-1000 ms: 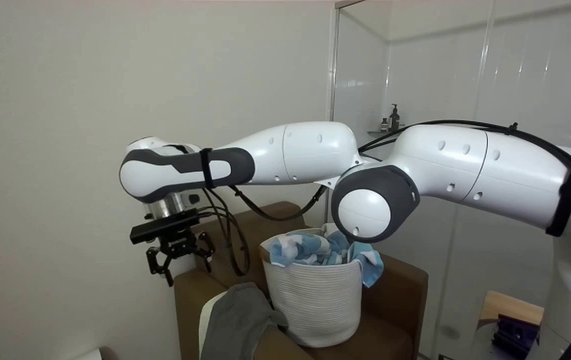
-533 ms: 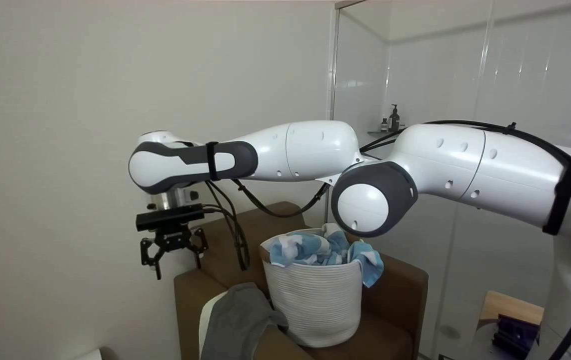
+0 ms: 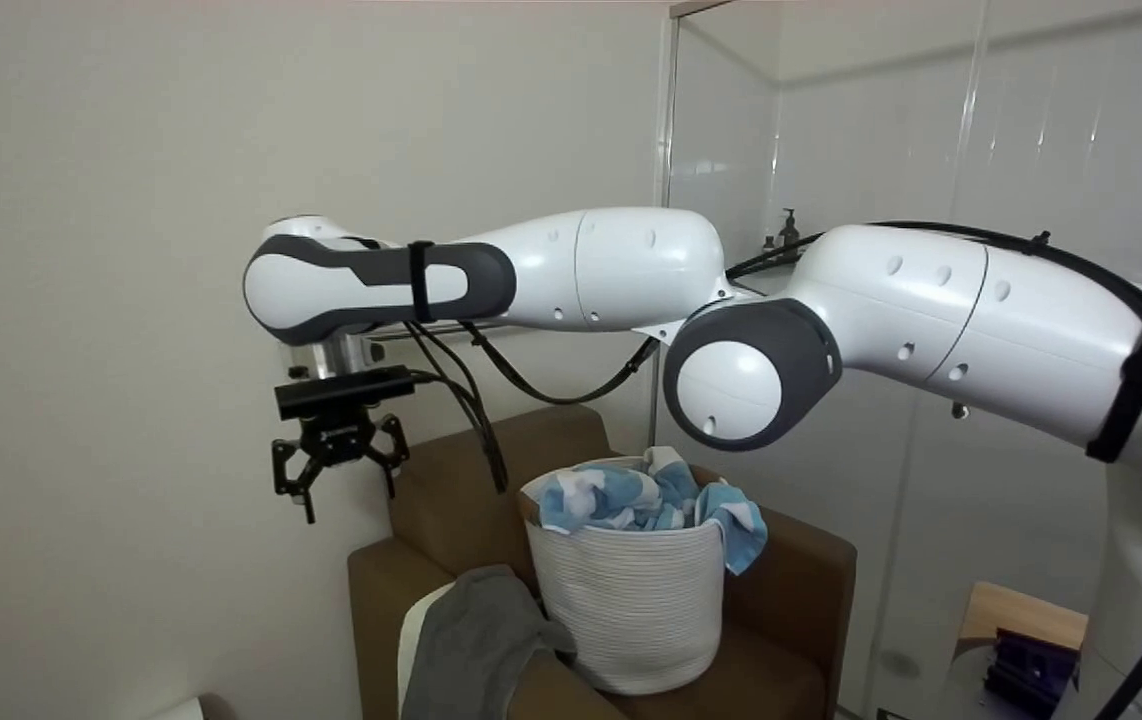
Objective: Remove the gray towel from the carrier bag and put it on the handle of the couch
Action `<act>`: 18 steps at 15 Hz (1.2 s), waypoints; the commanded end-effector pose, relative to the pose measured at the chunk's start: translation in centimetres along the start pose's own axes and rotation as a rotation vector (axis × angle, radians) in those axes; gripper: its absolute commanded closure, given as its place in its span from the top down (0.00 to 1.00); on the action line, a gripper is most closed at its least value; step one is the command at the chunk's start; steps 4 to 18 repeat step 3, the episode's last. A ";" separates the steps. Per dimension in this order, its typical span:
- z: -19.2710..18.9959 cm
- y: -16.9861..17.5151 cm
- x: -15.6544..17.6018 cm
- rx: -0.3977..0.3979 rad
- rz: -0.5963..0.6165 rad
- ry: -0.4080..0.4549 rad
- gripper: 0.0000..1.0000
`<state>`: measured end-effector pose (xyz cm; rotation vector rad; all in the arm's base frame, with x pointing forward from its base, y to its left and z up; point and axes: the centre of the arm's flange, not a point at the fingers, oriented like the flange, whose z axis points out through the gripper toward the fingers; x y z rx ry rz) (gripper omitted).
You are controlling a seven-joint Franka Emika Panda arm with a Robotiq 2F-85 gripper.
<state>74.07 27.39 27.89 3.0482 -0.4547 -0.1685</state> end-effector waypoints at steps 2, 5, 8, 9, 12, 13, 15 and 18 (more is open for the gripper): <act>0.2 0.0 0.0 -0.002 0.000 -0.002 1.00; 0.6 0.0 0.0 -0.004 0.000 -0.005 1.00; 0.6 0.0 0.0 -0.004 0.000 -0.005 1.00; 0.6 0.0 0.0 -0.004 0.000 -0.005 1.00; 0.6 0.0 0.0 -0.004 0.000 -0.005 1.00; 0.6 0.0 0.0 -0.004 0.000 -0.005 1.00; 0.6 0.0 0.0 -0.004 0.000 -0.005 1.00; 0.6 0.0 0.0 -0.004 0.000 -0.005 1.00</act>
